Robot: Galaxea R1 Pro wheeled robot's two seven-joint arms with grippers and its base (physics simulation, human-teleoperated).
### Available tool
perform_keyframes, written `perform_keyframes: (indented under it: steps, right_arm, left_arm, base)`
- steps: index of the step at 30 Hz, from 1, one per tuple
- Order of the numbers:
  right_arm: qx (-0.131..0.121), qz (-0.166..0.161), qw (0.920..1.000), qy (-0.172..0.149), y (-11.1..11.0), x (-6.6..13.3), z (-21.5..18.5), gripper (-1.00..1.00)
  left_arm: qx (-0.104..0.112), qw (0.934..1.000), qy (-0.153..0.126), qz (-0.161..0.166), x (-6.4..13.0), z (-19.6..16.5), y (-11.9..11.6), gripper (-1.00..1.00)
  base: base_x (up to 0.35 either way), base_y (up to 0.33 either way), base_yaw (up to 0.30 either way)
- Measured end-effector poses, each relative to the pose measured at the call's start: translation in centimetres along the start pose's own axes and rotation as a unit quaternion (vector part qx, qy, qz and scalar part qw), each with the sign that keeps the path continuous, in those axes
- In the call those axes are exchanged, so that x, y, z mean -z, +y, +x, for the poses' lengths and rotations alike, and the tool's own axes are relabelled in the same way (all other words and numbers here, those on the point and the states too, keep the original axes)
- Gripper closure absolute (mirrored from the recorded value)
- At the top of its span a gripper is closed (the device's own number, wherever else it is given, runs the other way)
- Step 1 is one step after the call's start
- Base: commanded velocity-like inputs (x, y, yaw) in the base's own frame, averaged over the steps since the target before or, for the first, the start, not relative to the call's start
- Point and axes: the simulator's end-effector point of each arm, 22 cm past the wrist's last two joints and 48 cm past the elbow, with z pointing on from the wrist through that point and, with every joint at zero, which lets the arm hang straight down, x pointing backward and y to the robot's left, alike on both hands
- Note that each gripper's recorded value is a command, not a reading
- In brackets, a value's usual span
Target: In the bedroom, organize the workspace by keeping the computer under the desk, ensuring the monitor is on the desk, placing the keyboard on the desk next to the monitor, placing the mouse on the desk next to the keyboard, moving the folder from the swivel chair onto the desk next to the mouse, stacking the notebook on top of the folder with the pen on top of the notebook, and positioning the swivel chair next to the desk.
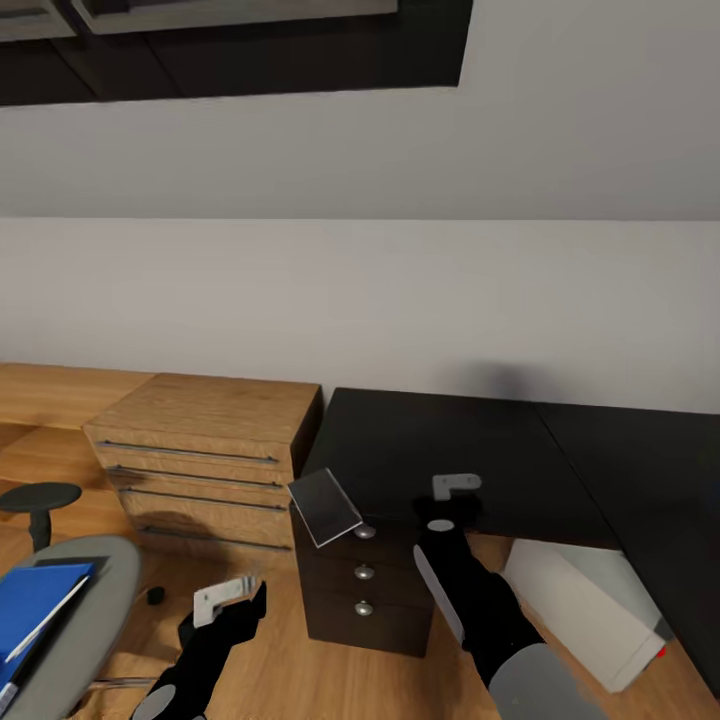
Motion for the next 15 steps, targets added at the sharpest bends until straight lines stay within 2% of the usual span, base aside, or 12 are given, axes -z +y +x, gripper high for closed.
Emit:
perform_keyframes:
  steps: [4,8,10,15]
  right_arm:
    - [-0.008,-0.011,0.9997,-0.021,0.6,1.7,-0.7,-1.00]
    - [-0.028,-0.022,0.9985,-0.040,0.6,3.9,-1.1,-1.00]
    - [-0.032,-0.025,0.9983,-0.042,0.6,4.4,-0.9,-1.00]
    - [-0.028,-0.038,0.9979,-0.043,1.6,5.4,-0.2,-1.00]
  left_arm:
    - [-0.007,0.9993,0.031,-0.018,0.1,4.0,1.8,-1.00]
    - [-0.007,0.9967,0.049,-0.064,-0.3,11.2,6.1,-1.00]
    - [-0.012,0.9956,0.056,-0.074,-0.2,12.9,7.1,-1.00]
    - [-0.028,0.9900,0.097,-0.098,0.5,17.8,9.7,-1.00]
  base:
    - [0.000,0.000,0.209]
    - [0.000,0.000,0.029]
    - [0.000,0.000,0.007]
    - [0.000,0.000,0.002]
